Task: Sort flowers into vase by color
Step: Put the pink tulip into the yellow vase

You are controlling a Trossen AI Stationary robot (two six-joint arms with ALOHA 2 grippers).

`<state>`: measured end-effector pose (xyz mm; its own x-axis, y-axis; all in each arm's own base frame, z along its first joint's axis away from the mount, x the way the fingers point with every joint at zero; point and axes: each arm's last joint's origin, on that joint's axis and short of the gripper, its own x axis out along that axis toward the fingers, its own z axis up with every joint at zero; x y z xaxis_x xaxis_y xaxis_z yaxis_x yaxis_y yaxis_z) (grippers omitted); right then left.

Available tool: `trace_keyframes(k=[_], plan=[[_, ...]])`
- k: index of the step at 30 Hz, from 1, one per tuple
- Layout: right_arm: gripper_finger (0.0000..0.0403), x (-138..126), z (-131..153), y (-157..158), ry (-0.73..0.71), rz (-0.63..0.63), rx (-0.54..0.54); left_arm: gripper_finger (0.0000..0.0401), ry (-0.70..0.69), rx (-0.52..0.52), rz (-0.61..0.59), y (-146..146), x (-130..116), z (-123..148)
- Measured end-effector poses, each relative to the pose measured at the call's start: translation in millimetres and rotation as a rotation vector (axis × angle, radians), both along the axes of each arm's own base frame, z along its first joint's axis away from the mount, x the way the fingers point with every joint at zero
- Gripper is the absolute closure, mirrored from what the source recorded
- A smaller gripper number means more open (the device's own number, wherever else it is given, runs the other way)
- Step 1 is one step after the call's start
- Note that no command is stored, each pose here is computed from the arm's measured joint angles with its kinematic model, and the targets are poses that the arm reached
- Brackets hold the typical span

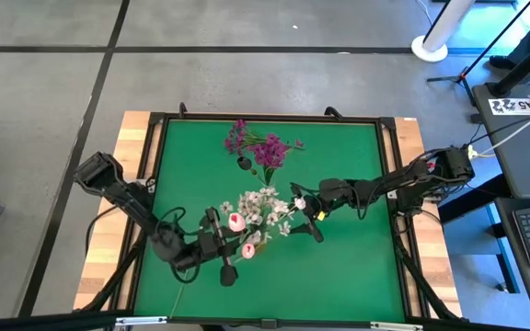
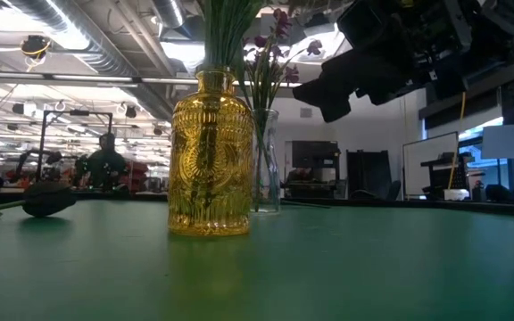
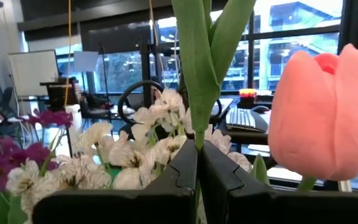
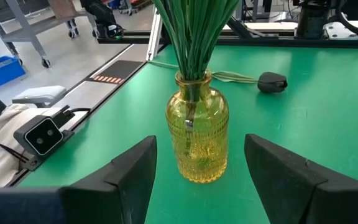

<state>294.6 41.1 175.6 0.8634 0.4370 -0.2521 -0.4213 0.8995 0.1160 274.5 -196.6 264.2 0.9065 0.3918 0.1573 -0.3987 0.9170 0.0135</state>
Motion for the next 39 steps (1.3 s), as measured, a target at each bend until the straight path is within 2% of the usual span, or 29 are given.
trace_keyframes(k=[9, 15, 21, 30, 39], plan=[[0.0162, 0, 0, 0, 0.001, 0.0, 0.0, 0.0401, 0.041, -0.026, 0.024, -3, -1, -7], [0.0162, 0, 0, 0, 0.001, 0.0, 0.0, 0.0401, 0.074, -0.034, 0.09, -12, -11, -9], [0.0162, 0, 0, 0, 0.0, 0.0, 0.0, 0.0401, 0.096, -0.037, 0.106, -20, -18, -12], [0.0162, 0, 0, 0, -0.001, 0.0, 0.0, 0.0401, 0.154, -0.091, 0.126, -13, -11, -33], [0.0162, 0, 0, 0, 0.001, 0.0, 0.0, 0.0401, 0.162, -0.113, 0.113, -11, -9, -37]])
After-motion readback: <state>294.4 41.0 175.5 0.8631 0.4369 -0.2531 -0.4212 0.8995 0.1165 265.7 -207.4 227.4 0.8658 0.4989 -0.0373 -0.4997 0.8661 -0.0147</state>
